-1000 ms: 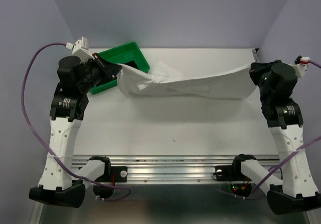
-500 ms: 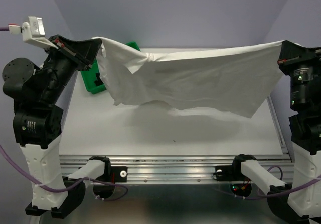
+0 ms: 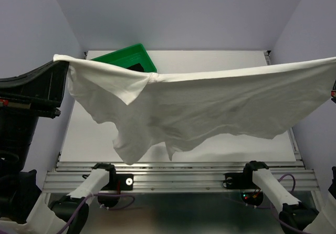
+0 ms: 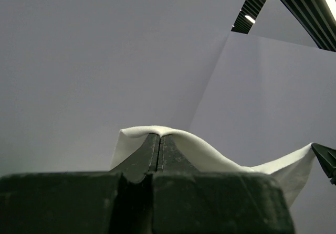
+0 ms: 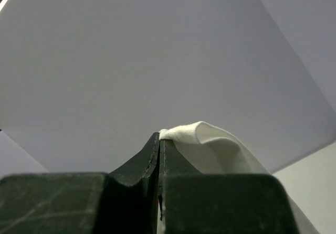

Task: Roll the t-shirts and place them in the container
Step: Flatten out the T-shirt at the center of the board.

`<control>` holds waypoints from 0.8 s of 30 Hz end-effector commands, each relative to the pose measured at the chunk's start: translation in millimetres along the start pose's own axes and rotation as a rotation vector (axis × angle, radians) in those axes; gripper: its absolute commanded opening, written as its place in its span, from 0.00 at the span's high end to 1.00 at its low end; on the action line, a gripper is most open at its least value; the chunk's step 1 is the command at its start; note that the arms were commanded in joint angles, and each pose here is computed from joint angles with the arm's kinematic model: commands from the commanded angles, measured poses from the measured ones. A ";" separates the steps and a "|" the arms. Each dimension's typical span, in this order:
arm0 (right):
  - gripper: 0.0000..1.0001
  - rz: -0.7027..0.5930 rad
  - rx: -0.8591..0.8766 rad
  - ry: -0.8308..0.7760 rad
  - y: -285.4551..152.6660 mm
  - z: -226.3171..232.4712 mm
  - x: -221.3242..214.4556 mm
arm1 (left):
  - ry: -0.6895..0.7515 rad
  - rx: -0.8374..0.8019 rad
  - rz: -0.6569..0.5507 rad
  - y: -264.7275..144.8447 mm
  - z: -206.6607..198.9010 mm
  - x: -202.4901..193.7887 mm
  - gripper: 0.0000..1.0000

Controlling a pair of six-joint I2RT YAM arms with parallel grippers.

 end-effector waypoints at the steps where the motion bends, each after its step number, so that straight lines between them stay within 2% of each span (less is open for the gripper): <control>1: 0.99 -0.023 -0.067 -0.045 -2.2 -10.6 4.7 | 0.017 0.004 -0.060 4.0 -1.2 13.5 1.00; 5: 0.99 0.008 -0.123 -0.081 5.1 -24.0 -9.9 | 0.021 0.031 -0.030 11.1 7.6 5.4 1.00; 8: 0.99 0.064 -0.181 -0.119 19.0 -41.1 -36.5 | 0.019 0.095 0.043 24.6 31.1 -20.6 1.00; 11: 0.99 0.142 -0.255 -0.178 33.8 -66.6 -73.5 | -0.003 0.155 0.179 39.9 63.1 -68.4 1.00; 12: 0.99 0.169 -0.275 -0.194 40.5 -74.6 -87.5 | -0.024 0.195 0.262 45.0 83.1 -100.4 1.00; 13: 0.99 0.198 -0.288 -0.212 45.0 -82.5 -101.0 | -0.032 0.211 0.294 46.9 92.6 -115.3 1.00; 14: 0.99 0.259 -0.326 -0.255 52.7 -102.6 -130.7 | -0.056 0.246 0.381 46.2 111.9 -150.7 1.00; 17: 0.99 0.382 -0.391 -0.330 63.1 -142.5 -188.6 | -0.101 0.286 0.508 45.0 141.5 -207.9 1.00; 18: 0.99 0.416 -0.406 -0.348 67.2 -152.9 -205.1 | -0.128 0.333 0.590 37.8 160.8 -243.6 1.00; 20: 0.99 0.515 -0.449 -0.395 79.4 -182.9 -253.2 | -0.154 0.363 0.670 36.0 182.0 -283.0 1.00; 21: 0.99 0.609 -0.504 -0.434 81.2 -212.2 -293.0 | -0.170 0.396 0.718 29.4 196.9 -309.8 1.00; 24: 0.99 0.695 -0.555 -0.492 88.7 -254.5 -348.7 | -0.197 0.458 0.813 22.1 227.8 -362.7 1.00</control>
Point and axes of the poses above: each gripper's point midway between its finger pads, its own y axis out along the fingers, its own z axis along the line the jaws close on, x = y × z, the point moved 4 cm from there along -y, back along the fingers, and after that the axes turned 3 degrees about y, right-handed, at the moved point
